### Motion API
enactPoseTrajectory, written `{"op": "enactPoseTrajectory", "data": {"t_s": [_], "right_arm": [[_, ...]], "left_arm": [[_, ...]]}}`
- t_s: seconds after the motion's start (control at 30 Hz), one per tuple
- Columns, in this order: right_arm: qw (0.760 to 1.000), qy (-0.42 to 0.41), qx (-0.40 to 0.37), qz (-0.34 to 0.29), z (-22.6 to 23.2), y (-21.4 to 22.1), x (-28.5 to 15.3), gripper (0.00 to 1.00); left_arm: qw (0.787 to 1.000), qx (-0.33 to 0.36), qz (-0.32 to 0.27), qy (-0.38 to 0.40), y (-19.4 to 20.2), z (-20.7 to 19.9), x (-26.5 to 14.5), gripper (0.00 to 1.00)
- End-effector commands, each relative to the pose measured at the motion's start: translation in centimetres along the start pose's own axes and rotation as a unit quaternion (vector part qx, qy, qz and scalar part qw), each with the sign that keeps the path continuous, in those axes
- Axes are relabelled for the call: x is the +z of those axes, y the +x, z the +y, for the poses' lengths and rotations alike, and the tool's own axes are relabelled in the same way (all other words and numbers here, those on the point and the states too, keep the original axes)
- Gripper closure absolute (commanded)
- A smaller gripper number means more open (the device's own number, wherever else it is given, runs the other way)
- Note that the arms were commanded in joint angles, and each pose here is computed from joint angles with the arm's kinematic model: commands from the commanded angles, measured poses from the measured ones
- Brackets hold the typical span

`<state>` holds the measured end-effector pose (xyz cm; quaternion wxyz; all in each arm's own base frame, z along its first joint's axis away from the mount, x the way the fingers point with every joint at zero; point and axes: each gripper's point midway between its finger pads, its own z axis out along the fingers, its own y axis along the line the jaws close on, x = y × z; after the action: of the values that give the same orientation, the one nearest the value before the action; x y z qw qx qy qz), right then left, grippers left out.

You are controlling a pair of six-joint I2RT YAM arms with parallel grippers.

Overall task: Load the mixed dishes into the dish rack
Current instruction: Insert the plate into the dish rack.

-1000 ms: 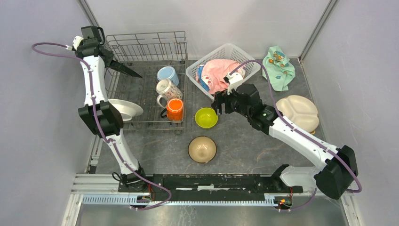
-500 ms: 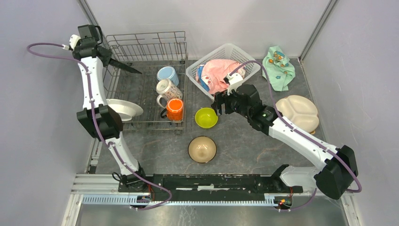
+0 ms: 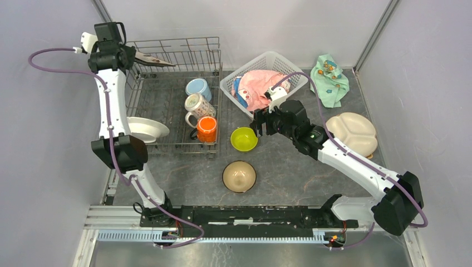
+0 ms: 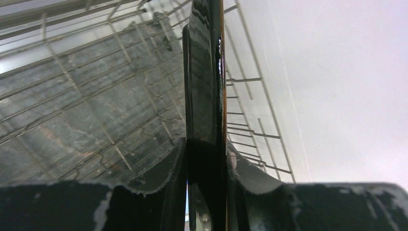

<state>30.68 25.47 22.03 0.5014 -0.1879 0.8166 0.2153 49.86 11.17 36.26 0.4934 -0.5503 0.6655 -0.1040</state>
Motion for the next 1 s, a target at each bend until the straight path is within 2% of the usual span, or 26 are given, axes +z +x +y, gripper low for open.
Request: {"op": "enactPoseTrajectory", "data": {"t_s": [0.0,0.4,0.57,0.77,0.97], "right_arm": [[1.000,0.000,-0.006,-0.025,-0.1,-1.2,-0.4,0.15],[1.000,0.002,-0.008,-0.015,-0.2,-0.7,0.1,0.15],[1.000,0.007,-0.015,-0.012,-0.4,-0.6,0.3,0.15],[0.999,0.022,-0.029,-0.006,-1.1,-0.3,0.4,0.14],[0.999,0.025,-0.031,0.003,-1.4,0.4,0.6,0.13]], "left_arm": [[0.988,-0.093,-0.118,0.048,-6.4,-3.5,-5.2,0.98],[0.984,-0.112,-0.138,-0.022,-5.7,-0.6,-4.4,0.98],[0.985,-0.118,-0.123,-0.038,-4.6,0.2,-3.3,0.98],[0.989,-0.101,-0.103,-0.038,-3.8,-0.2,-2.3,0.98],[0.989,-0.079,-0.102,-0.067,-3.2,1.1,-1.3,0.98]]}}
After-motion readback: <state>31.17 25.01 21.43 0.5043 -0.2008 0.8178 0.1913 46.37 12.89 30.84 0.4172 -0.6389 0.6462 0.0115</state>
